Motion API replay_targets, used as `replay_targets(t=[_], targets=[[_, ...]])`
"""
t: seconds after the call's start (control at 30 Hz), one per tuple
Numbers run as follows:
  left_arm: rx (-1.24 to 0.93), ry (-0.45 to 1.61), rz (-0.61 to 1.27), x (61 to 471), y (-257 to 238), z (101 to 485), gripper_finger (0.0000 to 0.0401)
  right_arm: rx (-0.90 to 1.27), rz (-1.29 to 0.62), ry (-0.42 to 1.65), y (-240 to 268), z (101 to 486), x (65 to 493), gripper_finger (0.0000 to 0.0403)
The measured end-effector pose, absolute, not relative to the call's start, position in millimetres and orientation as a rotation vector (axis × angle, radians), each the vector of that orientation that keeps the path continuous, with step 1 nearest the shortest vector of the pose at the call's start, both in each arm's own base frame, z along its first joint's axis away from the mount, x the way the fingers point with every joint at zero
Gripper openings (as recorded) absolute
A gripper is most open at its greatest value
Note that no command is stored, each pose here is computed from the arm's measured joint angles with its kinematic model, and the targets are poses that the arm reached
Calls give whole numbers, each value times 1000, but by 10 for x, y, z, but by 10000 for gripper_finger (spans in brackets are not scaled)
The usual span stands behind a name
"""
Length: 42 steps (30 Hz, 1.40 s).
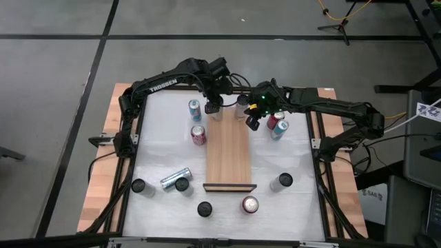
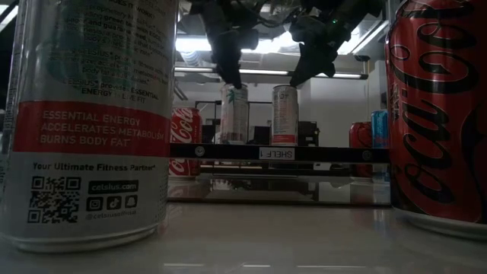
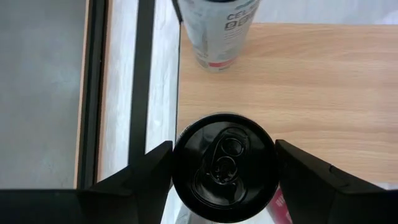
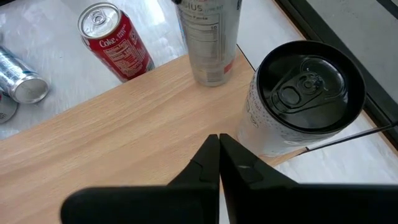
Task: Place canned beverage on shelf
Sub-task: Put the white pink soda can on the shelf aligned with the other white pink soda can, then put the red black soda can on the shelf
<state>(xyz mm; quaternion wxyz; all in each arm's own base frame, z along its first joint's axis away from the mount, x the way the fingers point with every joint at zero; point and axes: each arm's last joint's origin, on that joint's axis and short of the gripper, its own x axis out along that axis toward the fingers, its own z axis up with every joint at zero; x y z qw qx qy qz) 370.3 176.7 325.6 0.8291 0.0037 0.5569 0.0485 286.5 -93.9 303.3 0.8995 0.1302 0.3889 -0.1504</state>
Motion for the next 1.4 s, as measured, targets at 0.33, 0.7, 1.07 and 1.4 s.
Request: replay_targets(t=[0.33, 0.7, 1.07, 1.4], targets=[[17, 1181, 91, 3728, 1715, 3257, 248, 269, -311, 805, -938, 3032, 2865, 1], [58, 1178, 125, 3741, 1730, 3265, 249, 269, -311, 806, -938, 3031, 2865, 1], [82, 1181, 122, 3740, 1735, 3266, 256, 270, -311, 805, -939, 3031, 2864, 1], [87, 1186, 131, 3738, 1739, 3266, 310, 270, -311, 805, -938, 3032, 2865, 1]])
